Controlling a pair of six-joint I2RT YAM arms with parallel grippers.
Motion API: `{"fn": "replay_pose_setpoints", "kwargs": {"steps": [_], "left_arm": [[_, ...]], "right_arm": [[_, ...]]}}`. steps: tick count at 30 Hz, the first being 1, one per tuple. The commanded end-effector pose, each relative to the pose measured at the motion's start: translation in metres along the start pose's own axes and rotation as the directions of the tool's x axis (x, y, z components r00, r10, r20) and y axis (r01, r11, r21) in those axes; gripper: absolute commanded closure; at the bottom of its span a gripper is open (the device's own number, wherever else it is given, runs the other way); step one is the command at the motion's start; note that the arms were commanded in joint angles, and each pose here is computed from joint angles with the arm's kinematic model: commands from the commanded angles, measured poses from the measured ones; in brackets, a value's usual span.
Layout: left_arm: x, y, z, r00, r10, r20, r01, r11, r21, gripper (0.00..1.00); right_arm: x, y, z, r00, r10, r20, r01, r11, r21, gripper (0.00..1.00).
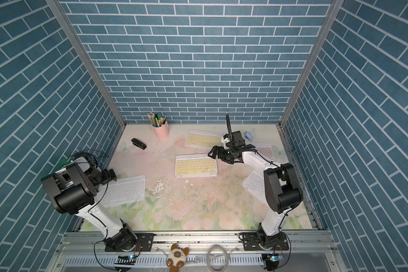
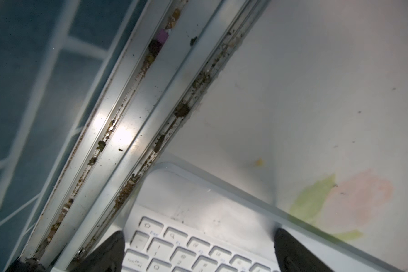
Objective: Stack the numeric keypads
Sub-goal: Move the numeric keypad to the center of the board.
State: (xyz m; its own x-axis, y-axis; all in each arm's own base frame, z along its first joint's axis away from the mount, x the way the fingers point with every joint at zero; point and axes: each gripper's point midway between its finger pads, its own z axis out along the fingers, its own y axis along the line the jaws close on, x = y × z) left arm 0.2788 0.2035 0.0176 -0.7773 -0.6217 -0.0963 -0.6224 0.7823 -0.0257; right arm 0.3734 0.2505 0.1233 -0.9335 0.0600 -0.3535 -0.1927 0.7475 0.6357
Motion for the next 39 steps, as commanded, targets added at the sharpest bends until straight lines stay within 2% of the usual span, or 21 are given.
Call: {"fn": "replay_pose_setpoints", "kwargs": {"steps": [1,9,13,18,21,27,29,33,36,39], "left_arm": [[0.046,-0.003,0.037,0.98,0.023,-0.198,-0.025,1.0,-0.006,0.0],[0.044,-0.014,0.04,0.974,0.08,-0.211,-0.089,0.996,-0.03,0.01],[0.037,-0.023,0.033,0.978,0.099,-0.186,-0.104,0.994,-0.017,0.0],[0.034,-0.045,0.028,0.971,0.156,-0.182,-0.159,0.987,-0.001,0.01],[0.033,-0.05,0.021,0.965,0.194,-0.177,-0.206,0.977,-0.051,0.0],[0.033,-0.068,-0.001,0.973,0.187,-0.136,-0.188,0.982,0.009,0.0],[0.028,-0.072,-0.019,0.98,0.177,-0.088,-0.176,0.984,0.02,0.0],[0.02,-0.061,-0.036,0.992,0.118,-0.053,-0.117,0.993,0.019,0.0],[0.019,-0.048,-0.03,0.99,0.13,-0.062,-0.133,0.991,-0.035,0.0],[0.015,-0.03,-0.025,0.987,0.157,-0.036,-0.161,0.977,-0.143,0.0]], "right_arm": [[-0.005,0.009,-0.011,0.999,0.008,0.033,-0.007,1.0,-0.029,0.01],[-0.007,0.01,-0.017,0.999,0.01,0.052,-0.008,0.999,-0.035,0.01],[-0.008,0.011,-0.02,0.998,0.008,0.062,-0.006,0.999,-0.037,0.01],[-0.009,0.011,-0.02,0.998,0.011,0.065,-0.008,0.999,-0.037,0.01],[-0.01,0.01,-0.021,0.998,0.01,0.069,-0.007,0.999,-0.034,0.01],[-0.012,0.011,-0.025,0.997,0.004,0.081,-0.002,0.999,-0.032,0.01],[-0.012,0.01,-0.026,0.996,0.002,0.085,0.0,1.0,-0.024,0.01],[-0.012,0.012,-0.027,0.996,0.0,0.091,0.003,0.999,-0.032,0.01],[-0.012,0.013,-0.027,0.996,0.001,0.094,0.002,0.999,-0.039,0.01],[-0.011,0.013,-0.029,0.995,0.002,0.095,0.002,0.999,-0.041,0.01]]}}
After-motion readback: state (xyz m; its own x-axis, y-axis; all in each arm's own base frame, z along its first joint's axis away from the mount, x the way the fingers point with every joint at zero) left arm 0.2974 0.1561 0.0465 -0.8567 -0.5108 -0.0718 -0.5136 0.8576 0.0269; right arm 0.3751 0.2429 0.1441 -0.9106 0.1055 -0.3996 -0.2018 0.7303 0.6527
